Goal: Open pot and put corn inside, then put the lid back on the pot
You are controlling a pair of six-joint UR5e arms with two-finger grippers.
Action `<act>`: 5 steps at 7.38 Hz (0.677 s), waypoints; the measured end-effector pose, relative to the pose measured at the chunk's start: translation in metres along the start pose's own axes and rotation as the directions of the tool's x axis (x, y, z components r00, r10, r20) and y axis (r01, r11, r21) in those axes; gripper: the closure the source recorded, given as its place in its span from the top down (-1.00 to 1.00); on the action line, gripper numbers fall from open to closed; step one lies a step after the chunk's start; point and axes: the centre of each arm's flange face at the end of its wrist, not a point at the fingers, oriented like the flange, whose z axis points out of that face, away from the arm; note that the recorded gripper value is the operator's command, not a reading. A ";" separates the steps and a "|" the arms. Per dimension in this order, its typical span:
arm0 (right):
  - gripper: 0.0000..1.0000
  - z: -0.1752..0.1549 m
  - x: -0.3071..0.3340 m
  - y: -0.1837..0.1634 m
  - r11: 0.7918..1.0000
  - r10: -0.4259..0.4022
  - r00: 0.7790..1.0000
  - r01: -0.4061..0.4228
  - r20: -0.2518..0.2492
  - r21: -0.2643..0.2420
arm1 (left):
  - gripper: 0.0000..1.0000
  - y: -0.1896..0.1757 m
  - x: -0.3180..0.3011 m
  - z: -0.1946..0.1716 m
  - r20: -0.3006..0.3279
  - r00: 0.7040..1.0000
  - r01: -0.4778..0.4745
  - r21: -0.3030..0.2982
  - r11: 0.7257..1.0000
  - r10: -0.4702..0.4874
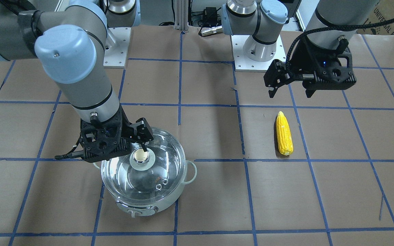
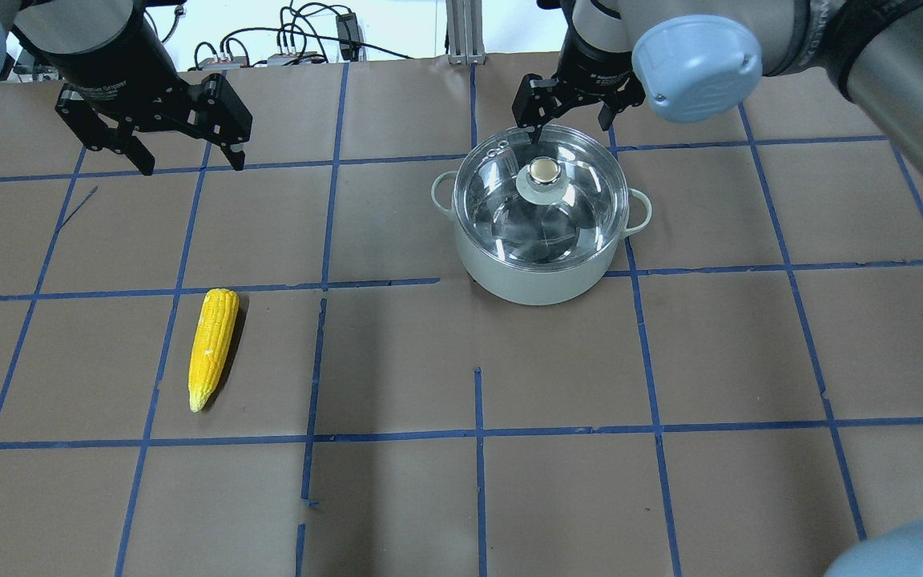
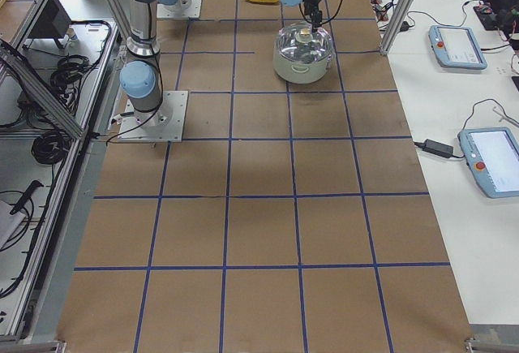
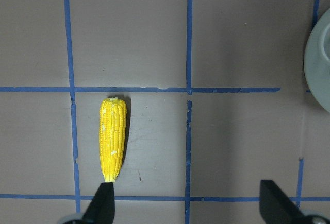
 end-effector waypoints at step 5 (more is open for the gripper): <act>0.94 0.045 -0.005 0.001 0.998 0.021 1.000 -0.022 -0.023 -0.052 | 1.00 -0.001 0.001 0.002 -0.008 1.000 0.000 -0.003 1.000 0.000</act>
